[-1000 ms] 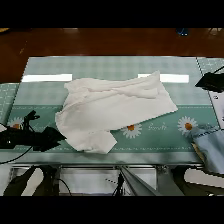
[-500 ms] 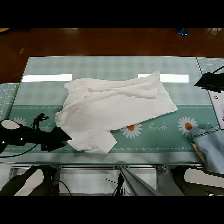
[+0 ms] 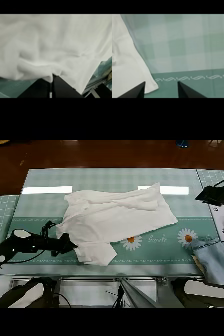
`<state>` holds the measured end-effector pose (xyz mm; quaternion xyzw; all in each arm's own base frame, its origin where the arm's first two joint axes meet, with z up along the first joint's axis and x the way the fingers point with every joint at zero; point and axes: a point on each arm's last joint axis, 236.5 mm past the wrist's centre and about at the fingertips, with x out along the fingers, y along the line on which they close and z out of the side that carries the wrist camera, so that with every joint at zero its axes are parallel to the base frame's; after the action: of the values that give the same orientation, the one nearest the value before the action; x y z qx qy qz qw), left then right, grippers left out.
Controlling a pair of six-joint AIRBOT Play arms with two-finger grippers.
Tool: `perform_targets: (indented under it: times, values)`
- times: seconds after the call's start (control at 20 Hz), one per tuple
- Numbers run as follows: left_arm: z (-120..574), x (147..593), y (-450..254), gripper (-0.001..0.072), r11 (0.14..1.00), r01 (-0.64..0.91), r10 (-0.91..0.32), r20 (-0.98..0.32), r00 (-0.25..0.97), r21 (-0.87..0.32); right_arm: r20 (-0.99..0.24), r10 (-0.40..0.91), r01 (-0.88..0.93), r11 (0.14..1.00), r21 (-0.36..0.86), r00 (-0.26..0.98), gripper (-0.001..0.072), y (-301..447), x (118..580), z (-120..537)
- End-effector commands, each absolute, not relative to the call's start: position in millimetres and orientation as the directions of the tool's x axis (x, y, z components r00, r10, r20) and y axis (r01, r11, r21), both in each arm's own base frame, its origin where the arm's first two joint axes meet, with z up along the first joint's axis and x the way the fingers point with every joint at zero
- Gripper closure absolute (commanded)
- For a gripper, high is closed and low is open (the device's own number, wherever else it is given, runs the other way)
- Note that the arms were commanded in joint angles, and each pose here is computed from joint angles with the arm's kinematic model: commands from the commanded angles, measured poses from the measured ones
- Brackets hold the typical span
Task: Fold the shirts.
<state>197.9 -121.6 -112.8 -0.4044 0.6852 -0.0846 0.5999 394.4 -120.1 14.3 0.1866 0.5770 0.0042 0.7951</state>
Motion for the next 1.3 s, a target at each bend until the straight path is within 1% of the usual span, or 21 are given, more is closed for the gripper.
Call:
perform_targets:
  times: [0.0,0.1,0.25,0.35,0.4,0.6,0.7,0.75,0.8,0.9,1.0,1.05,1.15,1.25]
  values:
    - [-112,196,-125,0.0679,0.666,-0.423,-0.664,-0.747,0.038,-0.614,-0.885,0.358,0.289,0.850,0.441,0.298,0.0225,-117,376,-8]
    - [-112,197,-124,0.0679,0.668,-0.420,-0.662,-0.748,0.041,-0.614,-0.867,0.433,0.334,0.802,0.495,0.246,0.0165,-106,357,-34]
    - [-112,198,-124,0.0679,0.668,-0.420,-0.661,-0.749,0.044,-0.614,-0.844,0.504,0.368,0.760,0.535,0.186,0.0164,-84,340,-71]
    - [-112,198,-124,0.0679,0.668,-0.420,-0.661,-0.749,0.044,-0.614,-0.811,0.552,0.368,0.726,0.581,0.193,0.0165,-66,343,-84]
    - [-112,198,-124,0.0679,0.668,-0.420,-0.661,-0.749,0.044,-0.614,-0.806,0.559,0.362,0.723,0.589,0.194,0.0165,-60,344,-89]
    - [-112,198,-124,0.0679,0.668,-0.420,-0.661,-0.749,0.044,-0.614,-0.830,0.511,0.379,0.739,0.557,0.223,0.0171,-54,353,-108]
    - [-113,199,-124,0.0679,0.669,-0.420,-0.659,-0.751,0.047,-0.613,-0.832,0.503,0.363,0.749,0.554,0.233,0.0190,-43,362,-110]
    - [-113,199,-123,0.0679,0.669,-0.420,-0.657,-0.752,0.050,-0.613,-0.834,0.503,0.348,0.758,0.552,0.228,0.0240,-34,365,-110]
    - [-113,201,-123,0.0679,0.670,-0.420,-0.654,-0.754,0.055,-0.612,-0.836,0.503,0.337,0.765,0.549,0.221,0.0274,-26,367,-111]
    - [-110,208,-121,0.0679,0.676,-0.401,-0.651,-0.756,0.070,-0.618,-0.836,0.510,0.314,0.775,0.549,0.204,0.0430,-10,370,-110]
    - [-100,224,-119,0.0680,0.681,-0.366,-0.648,-0.755,0.100,-0.634,-0.829,0.523,0.296,0.774,0.560,0.200,0.0676,-6,373,-103]
    - [-90,236,-118,0.0680,0.684,-0.340,-0.650,-0.751,0.120,-0.646,-0.820,0.536,0.282,0.770,0.573,0.200,0.0676,-7,376,-93]
    - [-57,266,-116,0.0680,0.691,-0.258,-0.654,-0.736,0.176,-0.676,-0.796,0.565,0.183,0.777,0.602,0.216,0.0676,-10,388,-55]
    - [-5,304,-114,0.0680,0.700,-0.132,-0.654,-0.704,0.277,-0.702,-0.767,0.566,0.048,0.795,0.605,0.303,0.0677,-13,410,6]
